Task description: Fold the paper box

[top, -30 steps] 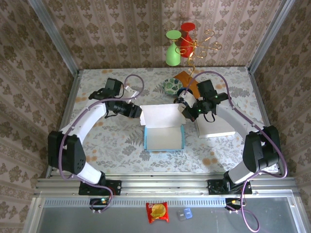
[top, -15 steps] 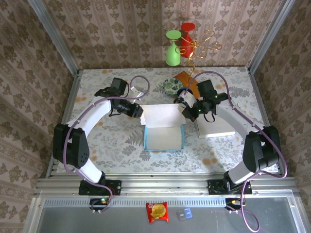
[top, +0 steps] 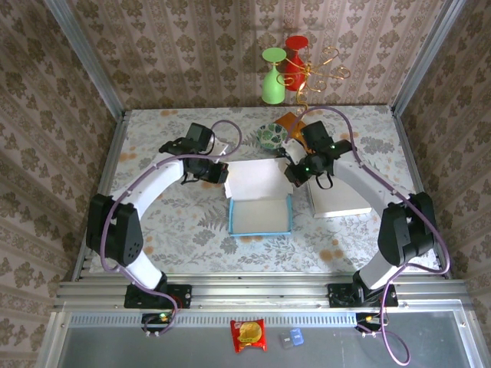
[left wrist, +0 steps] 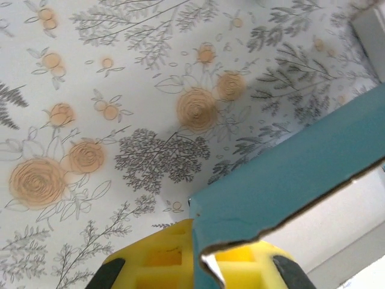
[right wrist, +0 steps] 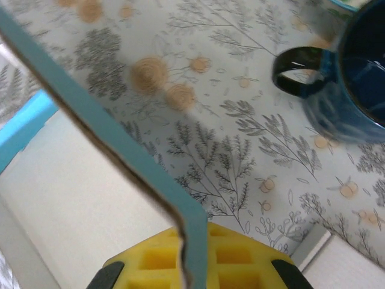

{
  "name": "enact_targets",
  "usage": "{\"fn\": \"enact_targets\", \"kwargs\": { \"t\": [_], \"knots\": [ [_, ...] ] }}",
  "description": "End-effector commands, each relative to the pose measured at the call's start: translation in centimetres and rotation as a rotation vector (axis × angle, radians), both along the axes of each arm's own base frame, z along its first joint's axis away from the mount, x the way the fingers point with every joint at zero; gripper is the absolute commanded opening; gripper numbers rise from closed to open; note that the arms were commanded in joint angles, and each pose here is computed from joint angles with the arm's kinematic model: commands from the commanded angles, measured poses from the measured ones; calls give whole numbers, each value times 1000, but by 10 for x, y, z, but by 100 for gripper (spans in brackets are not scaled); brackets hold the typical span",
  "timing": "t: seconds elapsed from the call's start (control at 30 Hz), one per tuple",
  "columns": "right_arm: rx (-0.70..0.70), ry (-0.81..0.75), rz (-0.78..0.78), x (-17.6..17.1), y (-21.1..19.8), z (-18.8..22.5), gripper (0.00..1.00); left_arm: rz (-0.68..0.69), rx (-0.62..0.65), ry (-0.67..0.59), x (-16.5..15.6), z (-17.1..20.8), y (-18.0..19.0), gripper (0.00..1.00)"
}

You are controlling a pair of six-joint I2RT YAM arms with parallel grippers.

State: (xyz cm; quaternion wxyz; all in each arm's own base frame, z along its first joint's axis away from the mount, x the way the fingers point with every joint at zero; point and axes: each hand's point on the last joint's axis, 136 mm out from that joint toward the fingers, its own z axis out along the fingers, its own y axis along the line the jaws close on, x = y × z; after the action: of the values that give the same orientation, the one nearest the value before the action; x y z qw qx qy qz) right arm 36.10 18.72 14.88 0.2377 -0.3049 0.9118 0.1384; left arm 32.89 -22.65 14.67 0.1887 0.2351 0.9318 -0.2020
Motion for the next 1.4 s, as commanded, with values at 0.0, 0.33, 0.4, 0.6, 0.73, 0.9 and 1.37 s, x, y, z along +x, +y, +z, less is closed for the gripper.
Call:
{"fn": "enact_targets", "kwargs": {
  "t": [0.0, 0.33, 0.4, 0.6, 0.73, 0.9, 1.37],
  "knots": [
    [-104, 19, -198, 7, -4, -2, 0, 139, -9, -32, 7, 16, 7, 0],
    [-80, -30, -573, 28, 16, 14, 0, 346, -131, -64, 18, 40, 7, 0],
    [-31, -45, -614, 34, 26, 20, 0, 366, -162, -75, 21, 43, 5, 0],
    [46, -141, -647, 49, 57, 34, 0, 397, -227, -138, 36, 53, 8, 0],
    [162, -211, -634, 60, 73, 38, 0, 430, -301, -226, 52, 58, 20, 0],
    [284, -315, -580, 65, 87, 43, 0, 394, -407, -338, 59, 62, 20, 0],
    [498, -554, -547, 69, 96, 42, 0, 345, -563, -555, 59, 55, 27, 0]
  ]
}}
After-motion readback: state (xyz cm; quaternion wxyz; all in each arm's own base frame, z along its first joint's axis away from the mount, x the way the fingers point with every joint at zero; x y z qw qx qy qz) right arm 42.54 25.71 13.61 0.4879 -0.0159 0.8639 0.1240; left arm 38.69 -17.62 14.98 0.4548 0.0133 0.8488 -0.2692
